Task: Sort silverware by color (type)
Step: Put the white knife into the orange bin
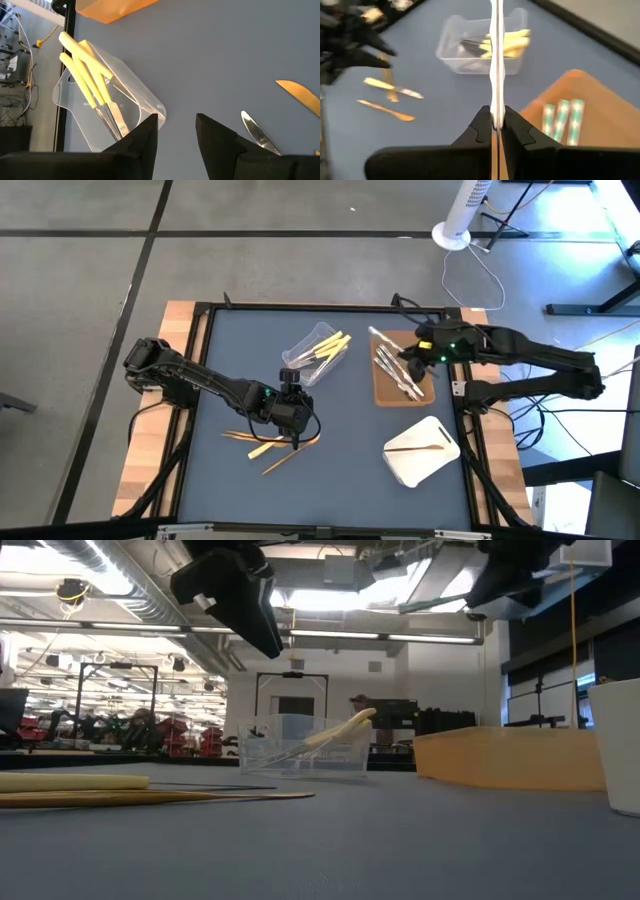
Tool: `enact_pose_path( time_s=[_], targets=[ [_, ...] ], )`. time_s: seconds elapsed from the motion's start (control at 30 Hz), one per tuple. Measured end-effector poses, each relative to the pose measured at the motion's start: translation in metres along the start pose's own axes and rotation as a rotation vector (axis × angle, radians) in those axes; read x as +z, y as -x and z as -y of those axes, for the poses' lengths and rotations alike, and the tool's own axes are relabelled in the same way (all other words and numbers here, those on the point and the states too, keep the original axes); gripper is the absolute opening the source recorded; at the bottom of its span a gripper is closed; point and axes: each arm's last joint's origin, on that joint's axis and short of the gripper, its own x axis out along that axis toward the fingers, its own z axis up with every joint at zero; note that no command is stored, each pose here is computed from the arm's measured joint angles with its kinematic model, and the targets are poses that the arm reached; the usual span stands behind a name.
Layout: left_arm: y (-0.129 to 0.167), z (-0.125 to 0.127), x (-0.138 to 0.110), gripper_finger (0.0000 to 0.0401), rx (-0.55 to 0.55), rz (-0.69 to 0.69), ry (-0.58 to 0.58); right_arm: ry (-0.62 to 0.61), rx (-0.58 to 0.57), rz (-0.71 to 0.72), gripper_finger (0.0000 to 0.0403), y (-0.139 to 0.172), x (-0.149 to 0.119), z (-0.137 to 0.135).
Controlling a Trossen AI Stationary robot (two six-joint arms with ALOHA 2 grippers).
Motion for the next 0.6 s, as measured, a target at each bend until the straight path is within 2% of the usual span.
enact_pose_path(
  time_s=[0.17, 0.4, 0.6],
  targets=[
    [0.0, 0.0, 0.0, 0.0127, 0.0, 0.0, 0.027, -0.014, -0.052, 0.034, 0.001, 0.0, -0.011, 0.008],
    [0.0, 0.0, 0.0, 0.0127, 0.0, 0.001, 0.026, -0.056, -0.159, 0.033, 0.001, -0.022, -0.044, 0.026],
    [0.0, 0.0, 0.0, 0.0127, 0.0, 0.001, 0.027, -0.111, -0.18, 0.057, 0.001, -0.042, -0.069, 0.039]
  ],
)
